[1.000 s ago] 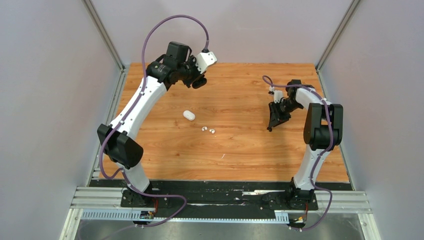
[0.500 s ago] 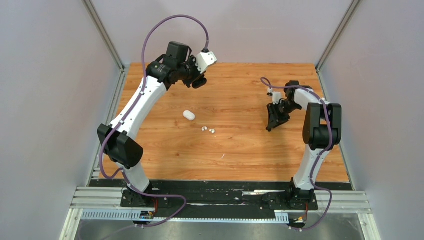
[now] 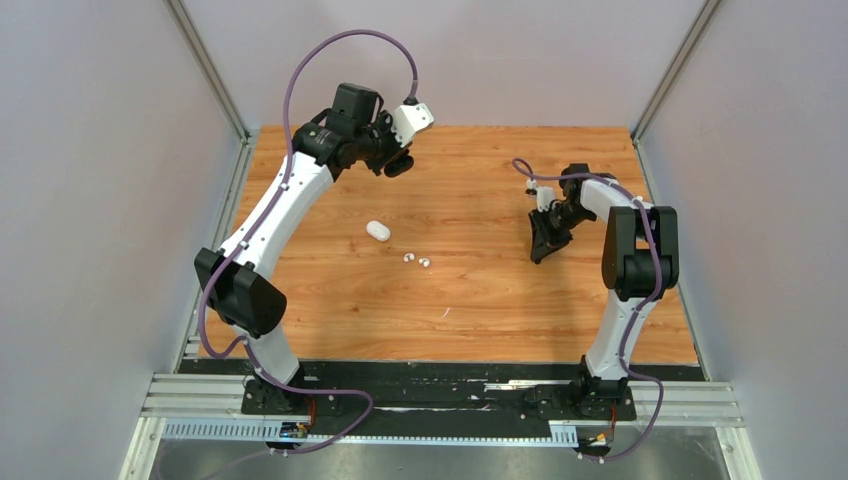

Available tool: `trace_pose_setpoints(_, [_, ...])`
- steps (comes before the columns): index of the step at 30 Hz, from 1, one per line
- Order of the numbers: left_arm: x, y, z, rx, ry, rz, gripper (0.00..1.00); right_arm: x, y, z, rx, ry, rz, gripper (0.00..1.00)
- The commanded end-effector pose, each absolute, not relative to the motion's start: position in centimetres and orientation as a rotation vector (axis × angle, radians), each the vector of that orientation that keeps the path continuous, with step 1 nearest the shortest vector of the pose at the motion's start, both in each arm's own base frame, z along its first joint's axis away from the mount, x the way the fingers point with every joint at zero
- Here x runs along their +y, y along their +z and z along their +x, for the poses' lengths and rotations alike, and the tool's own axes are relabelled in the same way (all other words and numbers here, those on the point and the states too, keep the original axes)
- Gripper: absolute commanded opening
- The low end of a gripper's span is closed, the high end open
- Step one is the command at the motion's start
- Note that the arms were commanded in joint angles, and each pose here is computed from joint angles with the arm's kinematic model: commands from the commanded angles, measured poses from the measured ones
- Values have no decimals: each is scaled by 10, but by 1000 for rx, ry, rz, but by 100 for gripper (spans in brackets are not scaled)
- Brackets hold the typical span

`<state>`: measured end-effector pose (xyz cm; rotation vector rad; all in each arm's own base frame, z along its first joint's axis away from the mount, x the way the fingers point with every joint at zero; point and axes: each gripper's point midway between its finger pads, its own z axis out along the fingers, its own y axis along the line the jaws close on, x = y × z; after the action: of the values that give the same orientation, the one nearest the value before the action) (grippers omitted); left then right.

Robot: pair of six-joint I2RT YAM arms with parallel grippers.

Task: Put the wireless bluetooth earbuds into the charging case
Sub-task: Pick up the right earbud from the center of the board.

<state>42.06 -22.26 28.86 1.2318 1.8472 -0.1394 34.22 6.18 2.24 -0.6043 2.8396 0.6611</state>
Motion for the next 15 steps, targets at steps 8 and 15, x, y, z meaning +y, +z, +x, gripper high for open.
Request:
trace_pose_setpoints(8, [-226,311,422,1798,-154,1186,0,53,41,352,2788,547,-593,32])
trace_pose_setpoints(15, [-227,312,423,1795,-161,1184,0,50,39,354,2790,528,-589,26])
